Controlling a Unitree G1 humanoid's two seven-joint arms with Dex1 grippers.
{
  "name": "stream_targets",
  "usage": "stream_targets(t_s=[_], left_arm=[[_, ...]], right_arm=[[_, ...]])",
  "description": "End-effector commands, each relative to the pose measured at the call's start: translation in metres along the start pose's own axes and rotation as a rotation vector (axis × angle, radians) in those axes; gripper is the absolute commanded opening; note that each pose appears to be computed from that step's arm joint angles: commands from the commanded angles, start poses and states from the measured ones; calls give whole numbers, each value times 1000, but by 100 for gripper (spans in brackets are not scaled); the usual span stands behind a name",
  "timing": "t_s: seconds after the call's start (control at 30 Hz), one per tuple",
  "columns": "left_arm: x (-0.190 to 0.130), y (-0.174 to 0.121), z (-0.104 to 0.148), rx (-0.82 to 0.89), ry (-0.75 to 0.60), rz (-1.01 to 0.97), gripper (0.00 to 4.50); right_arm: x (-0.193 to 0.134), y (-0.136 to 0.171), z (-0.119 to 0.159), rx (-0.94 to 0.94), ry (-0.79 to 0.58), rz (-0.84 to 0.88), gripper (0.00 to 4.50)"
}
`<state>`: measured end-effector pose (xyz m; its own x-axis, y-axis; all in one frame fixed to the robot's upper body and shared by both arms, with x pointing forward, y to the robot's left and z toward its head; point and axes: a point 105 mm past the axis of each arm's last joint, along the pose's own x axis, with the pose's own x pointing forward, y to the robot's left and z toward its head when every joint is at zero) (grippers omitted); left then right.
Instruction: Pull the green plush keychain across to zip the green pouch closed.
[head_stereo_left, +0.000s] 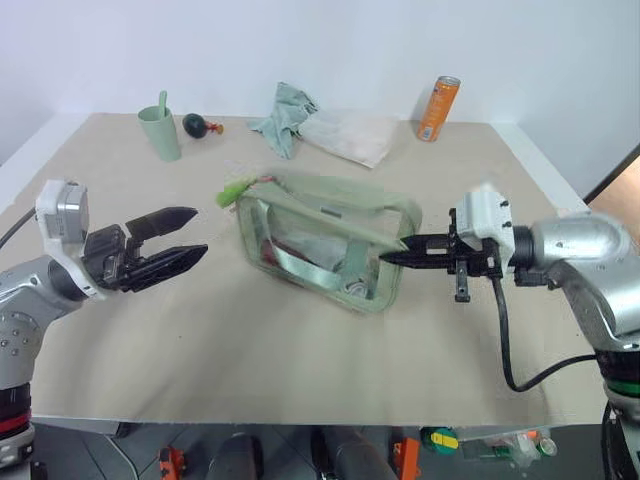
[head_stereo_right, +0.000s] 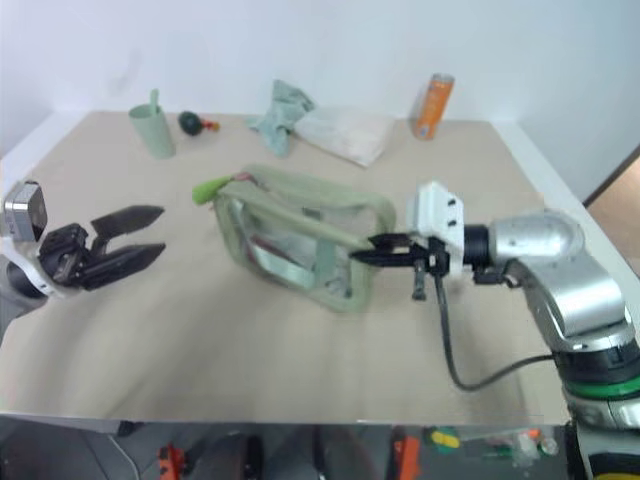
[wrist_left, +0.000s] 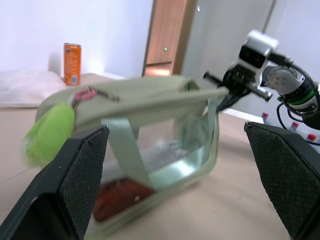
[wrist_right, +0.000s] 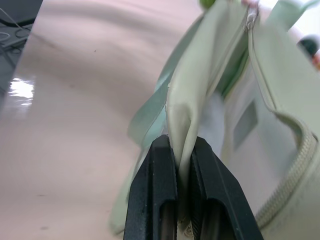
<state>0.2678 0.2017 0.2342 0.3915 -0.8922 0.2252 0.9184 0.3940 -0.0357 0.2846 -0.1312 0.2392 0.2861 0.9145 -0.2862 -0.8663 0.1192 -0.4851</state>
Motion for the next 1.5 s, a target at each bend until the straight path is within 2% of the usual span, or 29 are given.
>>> stream_targets(t_s=[0.03, 0.17, 0.4, 0.63, 0.73, 0.77, 1.0, 1.1, 1.13, 1.3, 1.5], left_arm=[[-4, 3, 13, 19, -33, 18, 450], [-9, 7, 16, 13, -31, 38, 450], [-16, 12, 20, 1, -27, 70, 450], [-19, 13, 24, 2, -28, 79, 450], [-18, 12, 23, 3, -30, 79, 450], [-18, 12, 23, 3, -30, 78, 450], [-15, 10, 22, -6, -36, 65, 450], [-13, 8, 22, -21, -38, 40, 450], [-12, 6, 22, -26, -35, 23, 450], [0, -13, 29, -3, -12, -104, 450], [12, -23, 42, 39, -12, -178, 450]], right_arm=[[3, -6, 28, -182, -83, 18, 6], [15, 5, 23, -256, -90, 117, 6], [23, 9, 39, -309, -195, 168, 6], [24, 12, 20, -348, -146, 204, 6], [28, 8, -3, -340, -56, 162, 6], [28, 10, -9, -324, -37, 170, 83], [20, 1, -24, -258, 15, 92, 315], [10, -3, -28, -142, 58, 75, 425], [5, -3, -27, -73, 58, 80, 446], [-16, 2, 8, 215, -91, 127, 446], [-22, 24, 22, 352, -176, 182, 446]])
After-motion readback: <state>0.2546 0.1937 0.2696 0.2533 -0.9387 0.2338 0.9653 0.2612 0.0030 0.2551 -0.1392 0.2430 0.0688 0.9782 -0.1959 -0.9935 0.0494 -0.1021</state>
